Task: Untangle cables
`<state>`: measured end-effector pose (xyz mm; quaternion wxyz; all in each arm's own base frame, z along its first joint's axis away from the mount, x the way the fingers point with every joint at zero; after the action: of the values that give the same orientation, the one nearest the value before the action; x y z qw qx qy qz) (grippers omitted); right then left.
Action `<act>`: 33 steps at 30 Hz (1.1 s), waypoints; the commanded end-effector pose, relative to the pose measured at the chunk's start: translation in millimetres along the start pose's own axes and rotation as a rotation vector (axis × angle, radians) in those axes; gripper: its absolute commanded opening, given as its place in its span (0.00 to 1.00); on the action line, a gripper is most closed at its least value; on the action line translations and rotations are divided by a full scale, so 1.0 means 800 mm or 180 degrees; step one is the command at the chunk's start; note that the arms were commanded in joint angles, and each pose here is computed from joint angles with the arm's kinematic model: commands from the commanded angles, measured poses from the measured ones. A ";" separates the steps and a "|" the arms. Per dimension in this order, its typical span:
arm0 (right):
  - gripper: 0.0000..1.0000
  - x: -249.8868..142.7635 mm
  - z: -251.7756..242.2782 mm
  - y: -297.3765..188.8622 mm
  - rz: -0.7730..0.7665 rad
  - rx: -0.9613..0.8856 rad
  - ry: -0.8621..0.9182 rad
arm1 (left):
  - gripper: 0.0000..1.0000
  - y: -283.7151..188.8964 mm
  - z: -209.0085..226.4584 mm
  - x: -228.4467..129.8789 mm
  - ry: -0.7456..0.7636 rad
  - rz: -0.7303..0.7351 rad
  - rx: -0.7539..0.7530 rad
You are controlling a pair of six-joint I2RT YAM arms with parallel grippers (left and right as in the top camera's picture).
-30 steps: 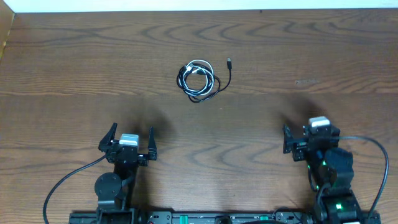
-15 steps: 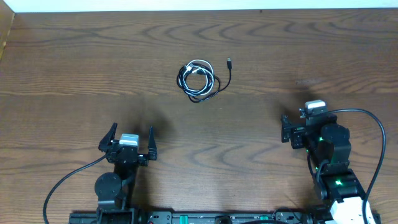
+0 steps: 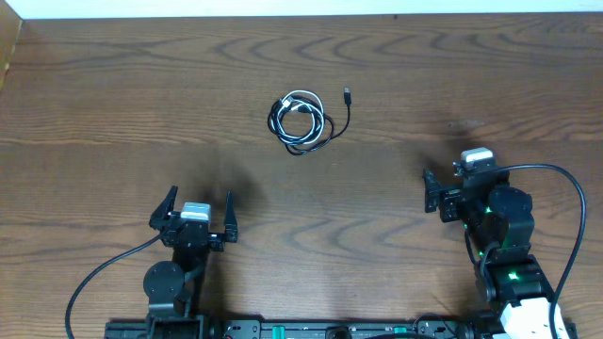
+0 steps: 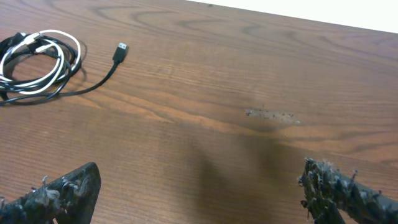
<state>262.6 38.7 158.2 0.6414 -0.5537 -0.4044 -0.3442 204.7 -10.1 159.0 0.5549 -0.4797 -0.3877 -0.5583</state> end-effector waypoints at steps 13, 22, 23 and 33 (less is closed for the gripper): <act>0.99 0.019 0.004 -0.002 -0.0153 0.0055 0.0151 | 0.99 0.002 -0.003 -0.019 0.0026 0.0163 -0.0011; 0.99 0.022 0.004 -0.002 -0.0188 0.0055 0.0148 | 0.99 0.002 -0.004 -0.015 -0.0137 0.0121 -0.0035; 0.99 0.022 0.004 -0.002 -0.0187 0.0055 0.0146 | 0.99 0.002 -0.004 -0.015 -0.0260 0.0120 -0.0034; 0.99 0.024 -0.004 0.004 -0.0101 -0.0097 0.0141 | 0.99 -0.002 -0.002 -0.008 -0.0512 0.0405 -0.0077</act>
<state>267.2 37.8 161.5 0.6430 -0.5474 -0.3953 -0.3614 202.1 -9.9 151.1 0.5495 -0.5350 -0.3965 -0.5046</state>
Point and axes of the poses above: each gripper's point midway between its finger pads, its own y axis out along the fingers, its own z axis along the line the jaws close on, x = y × z, the point moved 4 cm from there along -y, back along the fingers, and after that the axes turned 6 degrees about y, right-handed, at the moved point
